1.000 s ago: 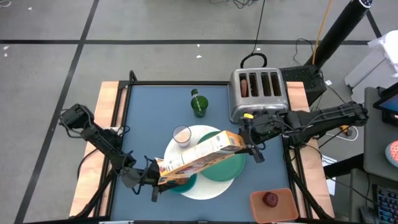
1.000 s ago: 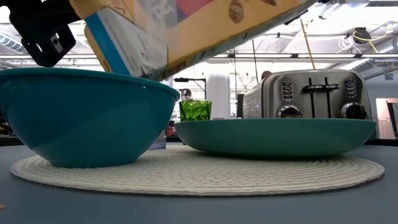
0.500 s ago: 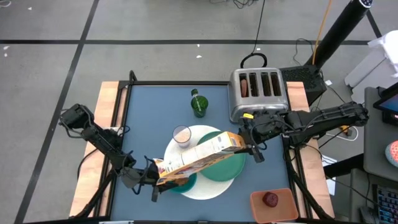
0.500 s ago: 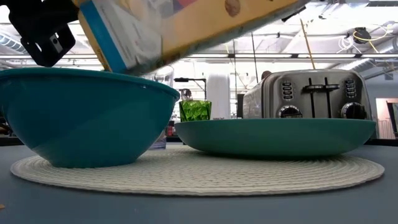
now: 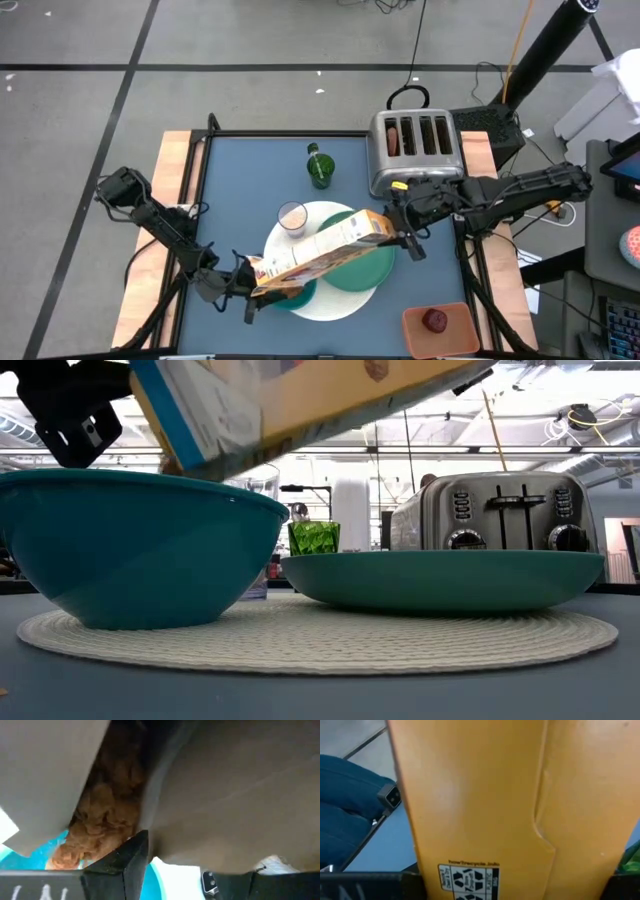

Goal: Arrange a breakfast setting
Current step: Pour the cereal from the cereal box into the blue bowl

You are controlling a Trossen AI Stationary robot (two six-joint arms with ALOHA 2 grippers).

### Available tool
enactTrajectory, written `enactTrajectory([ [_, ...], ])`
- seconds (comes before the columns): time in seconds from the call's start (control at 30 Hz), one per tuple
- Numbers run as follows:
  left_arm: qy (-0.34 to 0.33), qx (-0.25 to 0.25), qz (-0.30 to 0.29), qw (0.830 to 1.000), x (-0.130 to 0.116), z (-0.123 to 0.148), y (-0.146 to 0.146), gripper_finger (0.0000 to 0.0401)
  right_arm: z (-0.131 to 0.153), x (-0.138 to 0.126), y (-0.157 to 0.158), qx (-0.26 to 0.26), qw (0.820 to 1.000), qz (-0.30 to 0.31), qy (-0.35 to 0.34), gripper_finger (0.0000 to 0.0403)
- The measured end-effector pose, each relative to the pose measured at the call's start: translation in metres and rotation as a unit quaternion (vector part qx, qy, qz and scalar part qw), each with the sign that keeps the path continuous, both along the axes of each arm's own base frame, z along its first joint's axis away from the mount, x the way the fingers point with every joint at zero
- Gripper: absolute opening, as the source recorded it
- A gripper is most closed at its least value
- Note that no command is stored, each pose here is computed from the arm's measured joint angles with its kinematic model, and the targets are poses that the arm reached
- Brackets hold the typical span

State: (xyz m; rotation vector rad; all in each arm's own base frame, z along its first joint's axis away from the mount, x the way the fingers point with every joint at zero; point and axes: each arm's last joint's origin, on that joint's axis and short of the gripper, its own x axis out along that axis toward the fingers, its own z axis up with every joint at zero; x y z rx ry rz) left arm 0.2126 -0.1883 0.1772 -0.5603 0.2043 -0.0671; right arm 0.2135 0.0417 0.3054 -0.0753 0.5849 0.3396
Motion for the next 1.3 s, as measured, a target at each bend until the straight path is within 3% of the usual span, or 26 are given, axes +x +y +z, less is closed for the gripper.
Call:
enactTrajectory([
  [1.3, -0.001, 0.002, -0.002, 1.000, 0.0000, 0.0003, -0.0002, 0.0198, -0.0002, 0.0004, -0.0001, 0.001, 1.000, -0.003, 0.000, 0.0199],
])
